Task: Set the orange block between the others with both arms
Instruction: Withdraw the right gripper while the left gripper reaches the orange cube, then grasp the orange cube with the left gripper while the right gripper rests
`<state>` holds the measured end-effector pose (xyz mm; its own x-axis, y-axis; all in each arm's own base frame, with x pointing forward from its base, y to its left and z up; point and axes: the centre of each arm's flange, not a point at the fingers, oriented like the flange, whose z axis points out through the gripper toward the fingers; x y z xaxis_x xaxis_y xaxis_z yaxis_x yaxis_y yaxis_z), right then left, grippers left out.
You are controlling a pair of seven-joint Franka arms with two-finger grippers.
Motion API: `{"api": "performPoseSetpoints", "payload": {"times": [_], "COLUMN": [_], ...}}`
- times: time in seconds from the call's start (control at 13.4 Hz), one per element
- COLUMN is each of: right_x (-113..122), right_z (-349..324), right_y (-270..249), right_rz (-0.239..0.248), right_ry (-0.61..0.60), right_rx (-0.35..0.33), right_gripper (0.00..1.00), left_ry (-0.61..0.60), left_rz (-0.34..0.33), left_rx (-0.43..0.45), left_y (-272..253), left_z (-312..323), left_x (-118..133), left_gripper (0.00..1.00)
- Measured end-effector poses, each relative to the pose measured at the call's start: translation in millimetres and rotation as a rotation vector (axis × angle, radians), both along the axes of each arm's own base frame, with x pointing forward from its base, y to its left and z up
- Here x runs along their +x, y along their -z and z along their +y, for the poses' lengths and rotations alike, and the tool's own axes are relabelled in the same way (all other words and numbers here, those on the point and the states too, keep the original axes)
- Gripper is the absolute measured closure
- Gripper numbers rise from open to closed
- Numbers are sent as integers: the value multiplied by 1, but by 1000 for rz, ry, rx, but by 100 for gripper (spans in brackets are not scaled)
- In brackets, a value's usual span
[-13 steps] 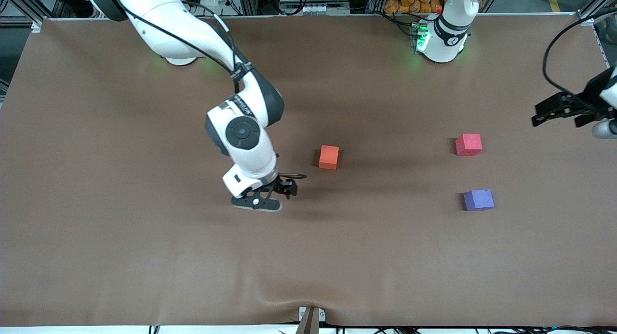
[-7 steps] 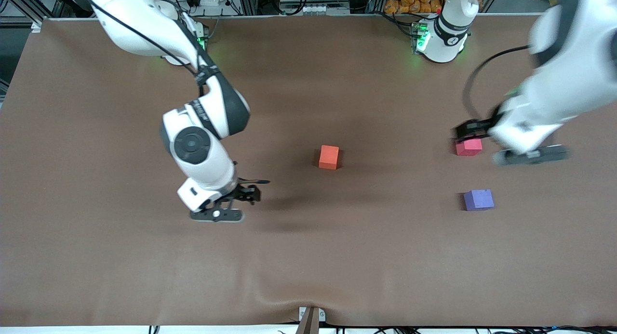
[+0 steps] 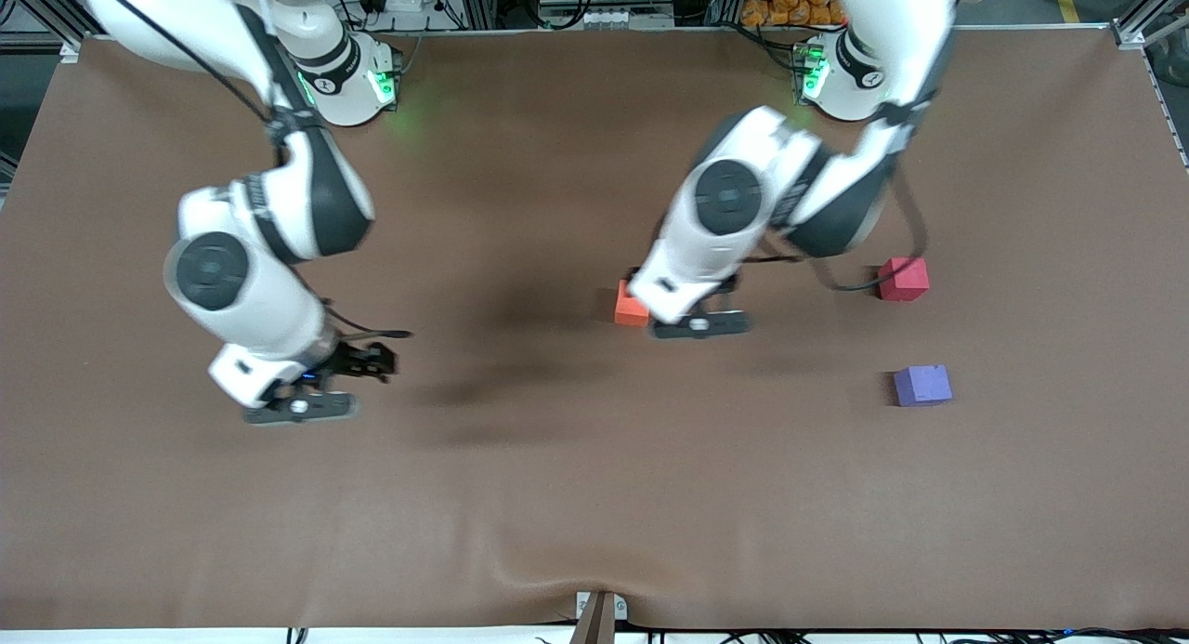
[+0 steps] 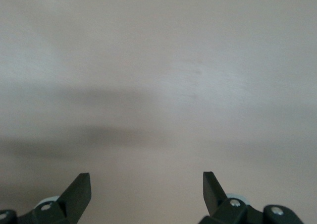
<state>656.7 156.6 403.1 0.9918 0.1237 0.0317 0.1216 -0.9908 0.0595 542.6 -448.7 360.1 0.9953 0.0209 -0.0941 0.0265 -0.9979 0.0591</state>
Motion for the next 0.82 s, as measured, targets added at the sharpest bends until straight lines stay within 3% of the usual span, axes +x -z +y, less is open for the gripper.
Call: {"api": "performPoseSetpoints", "payload": {"times": [0.3,0.52,0.82], "right_x": [-17,-32,-54], "right_z": [-76,-140,-161], "right_y": [-36,-63,-110], "right_rz": [81,132,121], "right_ry": [-20,-5,-3], "right_rx": [17,60,63], "right_gripper": [0,0,0], "left_ry": [95,116,151], "left_rz": [-22,-7,19], "left_rx": [37,58,117], "left_y": [78,96,124], "left_z": [-48,-53,-46], "left_x": [-23,-30,-45], "left_gripper": [0,0,7]}}
